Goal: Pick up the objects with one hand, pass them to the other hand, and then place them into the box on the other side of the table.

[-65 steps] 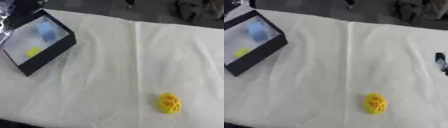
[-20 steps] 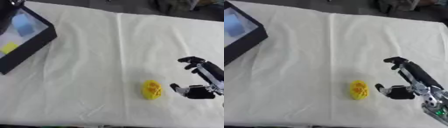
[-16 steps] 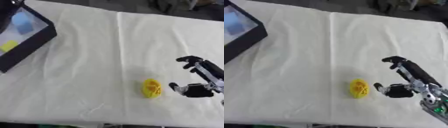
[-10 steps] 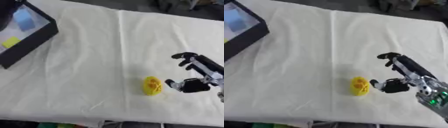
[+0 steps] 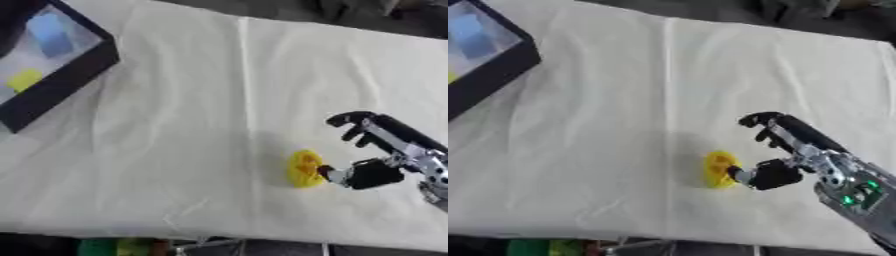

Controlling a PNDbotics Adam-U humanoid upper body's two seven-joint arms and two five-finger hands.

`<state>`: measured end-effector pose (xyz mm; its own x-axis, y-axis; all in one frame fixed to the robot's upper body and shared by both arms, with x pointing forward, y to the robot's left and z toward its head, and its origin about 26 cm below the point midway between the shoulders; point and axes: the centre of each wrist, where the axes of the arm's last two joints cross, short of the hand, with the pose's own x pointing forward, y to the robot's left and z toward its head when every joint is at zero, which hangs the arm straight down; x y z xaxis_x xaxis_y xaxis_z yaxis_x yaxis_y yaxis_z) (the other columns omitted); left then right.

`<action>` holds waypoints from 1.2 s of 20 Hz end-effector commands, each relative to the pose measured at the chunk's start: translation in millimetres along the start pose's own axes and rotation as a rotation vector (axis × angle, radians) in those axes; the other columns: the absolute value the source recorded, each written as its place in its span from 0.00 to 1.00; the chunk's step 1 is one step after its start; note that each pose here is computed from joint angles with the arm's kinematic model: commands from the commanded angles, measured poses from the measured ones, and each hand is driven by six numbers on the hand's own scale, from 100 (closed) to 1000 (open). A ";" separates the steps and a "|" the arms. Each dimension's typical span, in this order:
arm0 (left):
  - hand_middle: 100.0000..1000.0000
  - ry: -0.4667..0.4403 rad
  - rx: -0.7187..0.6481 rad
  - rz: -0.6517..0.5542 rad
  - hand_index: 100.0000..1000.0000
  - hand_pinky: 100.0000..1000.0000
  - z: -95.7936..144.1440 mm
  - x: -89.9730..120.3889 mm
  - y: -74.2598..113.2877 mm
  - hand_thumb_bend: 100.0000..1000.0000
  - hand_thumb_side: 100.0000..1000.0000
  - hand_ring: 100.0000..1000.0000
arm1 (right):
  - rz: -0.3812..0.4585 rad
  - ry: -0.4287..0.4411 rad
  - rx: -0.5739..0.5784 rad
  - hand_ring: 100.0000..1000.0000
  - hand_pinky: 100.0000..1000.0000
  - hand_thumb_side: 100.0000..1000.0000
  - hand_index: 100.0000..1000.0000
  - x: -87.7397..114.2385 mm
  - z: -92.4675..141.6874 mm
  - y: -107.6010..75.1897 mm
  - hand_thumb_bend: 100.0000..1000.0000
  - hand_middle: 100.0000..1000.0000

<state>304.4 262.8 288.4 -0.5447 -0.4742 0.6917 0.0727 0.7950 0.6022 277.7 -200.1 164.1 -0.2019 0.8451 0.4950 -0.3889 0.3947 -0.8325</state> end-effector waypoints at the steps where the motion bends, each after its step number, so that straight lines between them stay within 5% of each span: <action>1: 0.61 -0.025 0.018 -0.033 0.85 0.97 -1.2 8.6 9.0 0.00 0.72 1.00 | 0.020 -0.005 -0.023 0.75 0.71 0.09 0.83 6.6 1.3 -3.9 0.37 0.81; 24: 0.60 -0.050 0.040 -0.014 0.84 0.97 -0.7 13.4 8.8 0.00 0.72 1.00 | 0.011 0.149 -0.051 0.77 0.75 0.05 0.84 6.6 0.1 8.4 0.41 0.81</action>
<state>302.8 262.1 292.0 -0.5595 -0.4657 0.6856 0.0559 0.8041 0.5918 273.1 -188.4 153.3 -0.0678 0.8870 0.4568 -0.3671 0.4036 -0.8381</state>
